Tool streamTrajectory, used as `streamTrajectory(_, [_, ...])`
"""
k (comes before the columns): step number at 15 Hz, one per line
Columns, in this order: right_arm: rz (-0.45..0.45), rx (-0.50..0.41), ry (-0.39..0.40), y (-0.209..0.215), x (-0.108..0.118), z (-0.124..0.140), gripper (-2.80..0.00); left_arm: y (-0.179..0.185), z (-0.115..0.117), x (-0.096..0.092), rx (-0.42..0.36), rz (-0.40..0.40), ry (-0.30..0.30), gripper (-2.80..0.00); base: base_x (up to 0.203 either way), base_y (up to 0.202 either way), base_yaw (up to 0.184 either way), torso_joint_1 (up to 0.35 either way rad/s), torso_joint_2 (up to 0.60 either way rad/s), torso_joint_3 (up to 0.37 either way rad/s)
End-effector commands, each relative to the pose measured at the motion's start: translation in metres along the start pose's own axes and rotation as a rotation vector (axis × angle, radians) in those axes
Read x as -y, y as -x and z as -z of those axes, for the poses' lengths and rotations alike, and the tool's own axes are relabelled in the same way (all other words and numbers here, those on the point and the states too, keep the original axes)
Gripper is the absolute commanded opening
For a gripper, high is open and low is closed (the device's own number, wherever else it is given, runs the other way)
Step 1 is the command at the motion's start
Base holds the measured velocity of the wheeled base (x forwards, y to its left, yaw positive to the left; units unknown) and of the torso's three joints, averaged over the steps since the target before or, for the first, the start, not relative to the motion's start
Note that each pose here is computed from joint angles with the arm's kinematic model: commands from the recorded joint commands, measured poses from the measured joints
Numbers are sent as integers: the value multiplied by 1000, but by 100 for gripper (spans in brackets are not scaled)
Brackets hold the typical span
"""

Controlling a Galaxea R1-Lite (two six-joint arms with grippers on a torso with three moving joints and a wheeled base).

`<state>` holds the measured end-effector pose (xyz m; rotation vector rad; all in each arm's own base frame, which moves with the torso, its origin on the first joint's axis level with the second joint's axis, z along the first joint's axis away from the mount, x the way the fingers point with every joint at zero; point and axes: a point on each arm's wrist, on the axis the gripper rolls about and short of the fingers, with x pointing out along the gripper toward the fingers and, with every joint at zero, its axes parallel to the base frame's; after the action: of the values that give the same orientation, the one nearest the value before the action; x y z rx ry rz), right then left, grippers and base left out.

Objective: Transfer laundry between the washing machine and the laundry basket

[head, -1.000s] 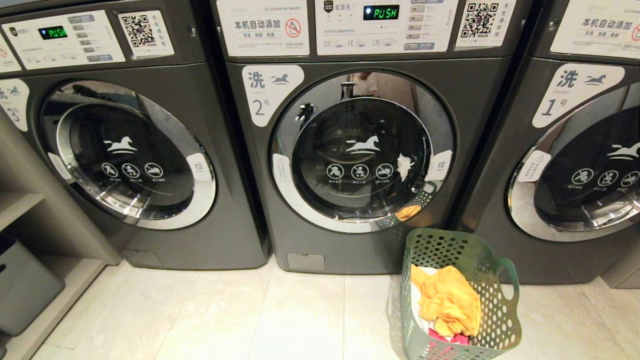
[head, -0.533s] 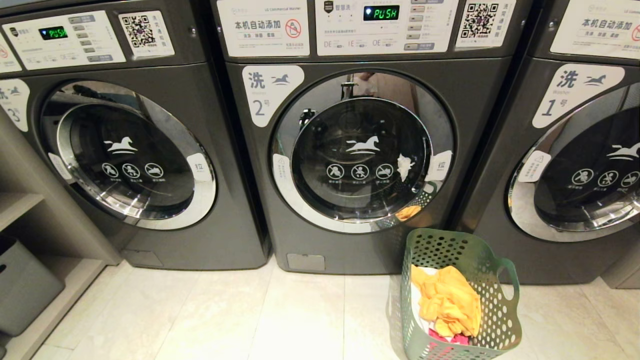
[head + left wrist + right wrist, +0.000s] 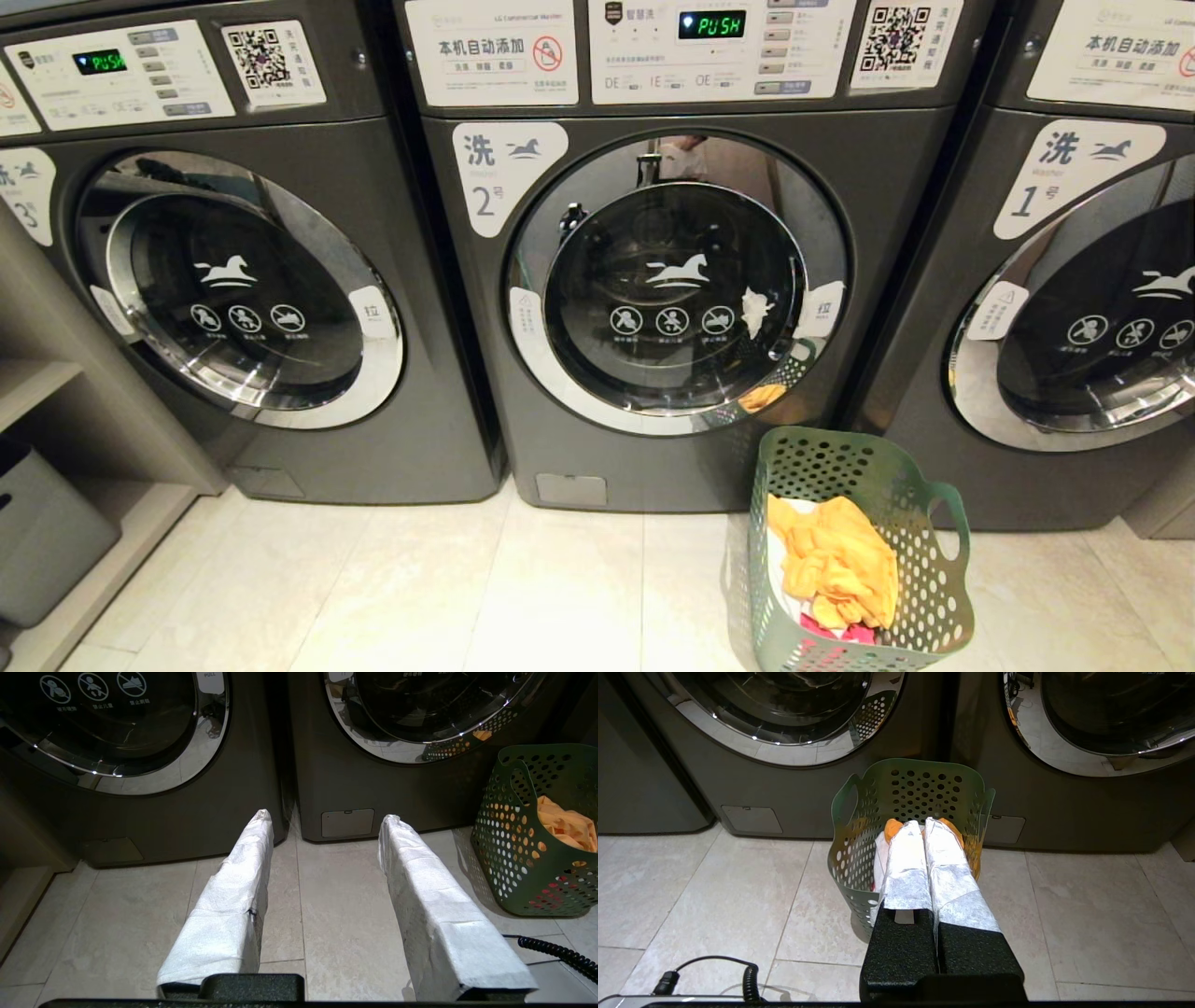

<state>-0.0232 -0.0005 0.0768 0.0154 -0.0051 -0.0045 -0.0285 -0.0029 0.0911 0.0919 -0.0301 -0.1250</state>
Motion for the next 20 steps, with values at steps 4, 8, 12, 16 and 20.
streamTrajectory(4, [0,-1,0,0,0,0,-280,1,0,0,-3,-3,-1,-280,0,0,0,0,0,0])
streamTrajectory(8, [0,-1,0,0,0,0,-280,1,0,0,-2,-3,-1,-280,0,0,0,0,0,0])
streamTrajectory(12, [0,-2,0,0,0,0,-280,1,0,0,-9,-1,2,-280,0,0,0,0,0,0])
streamTrajectory(16, [0,-2,0,0,0,0,-280,2,1,0,-24,2,9,0,0,0,0,0,0,0])
streamTrajectory(20, [0,-1,0,0,0,0,-280,1,1,0,-23,2,9,0,0,0,0,0,0,0])
